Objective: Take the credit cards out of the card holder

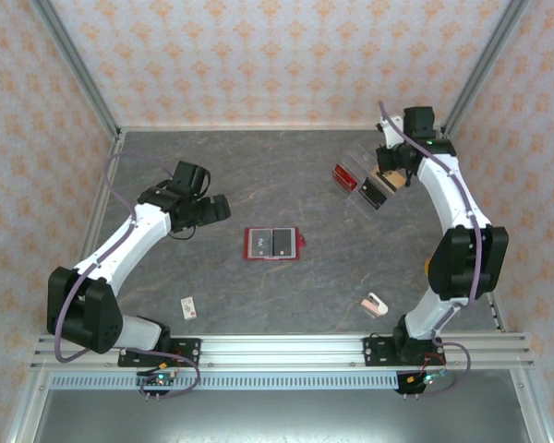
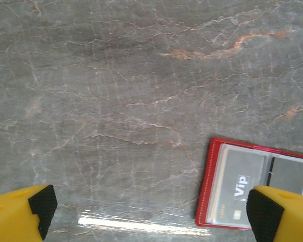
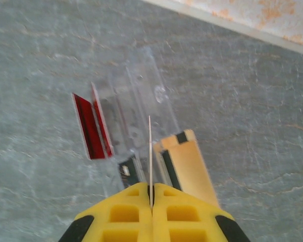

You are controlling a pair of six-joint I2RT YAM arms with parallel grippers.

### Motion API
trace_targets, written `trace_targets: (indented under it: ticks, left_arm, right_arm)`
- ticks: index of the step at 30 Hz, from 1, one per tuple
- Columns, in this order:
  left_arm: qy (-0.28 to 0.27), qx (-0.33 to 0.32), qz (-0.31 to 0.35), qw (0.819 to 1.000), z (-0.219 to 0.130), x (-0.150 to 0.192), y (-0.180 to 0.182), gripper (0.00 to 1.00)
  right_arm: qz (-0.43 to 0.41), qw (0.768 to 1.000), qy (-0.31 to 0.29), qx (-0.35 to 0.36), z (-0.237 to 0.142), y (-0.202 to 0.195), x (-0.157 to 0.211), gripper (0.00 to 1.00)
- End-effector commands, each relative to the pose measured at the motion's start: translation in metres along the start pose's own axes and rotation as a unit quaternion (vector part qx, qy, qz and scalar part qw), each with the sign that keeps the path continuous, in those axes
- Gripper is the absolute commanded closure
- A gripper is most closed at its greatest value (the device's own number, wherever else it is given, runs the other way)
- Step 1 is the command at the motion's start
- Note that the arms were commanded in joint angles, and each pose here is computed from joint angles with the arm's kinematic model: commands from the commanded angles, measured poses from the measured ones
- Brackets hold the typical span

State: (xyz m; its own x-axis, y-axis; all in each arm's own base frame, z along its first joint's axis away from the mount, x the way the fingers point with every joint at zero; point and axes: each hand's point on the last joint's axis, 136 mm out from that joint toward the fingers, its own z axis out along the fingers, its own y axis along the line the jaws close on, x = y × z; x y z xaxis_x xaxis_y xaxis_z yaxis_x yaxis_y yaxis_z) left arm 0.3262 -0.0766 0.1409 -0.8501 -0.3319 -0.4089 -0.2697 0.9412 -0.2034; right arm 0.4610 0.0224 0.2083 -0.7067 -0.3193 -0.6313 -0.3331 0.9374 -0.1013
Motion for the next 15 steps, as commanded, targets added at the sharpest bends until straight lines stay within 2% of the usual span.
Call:
trace_targets:
  ticks: [1,7,15]
  left_arm:
    - [-0.003,-0.027,0.023,0.999,-0.009,-0.004,0.012,0.0]
    - [0.01,-0.026,0.024,0.999,-0.002,-0.003,0.01,0.0]
    - [0.029,-0.019,0.023,0.999,0.007,0.001,0.005,0.0]
  right_arm:
    - [-0.062,0.997,0.017,-0.044,-0.002,0.001,0.009,1.0]
    - [-0.075,0.994,0.062,-0.039,0.017,-0.023,0.019,1.0]
    - [-0.107,0.988,0.102,-0.046,0.033,-0.033,0.03,1.0]
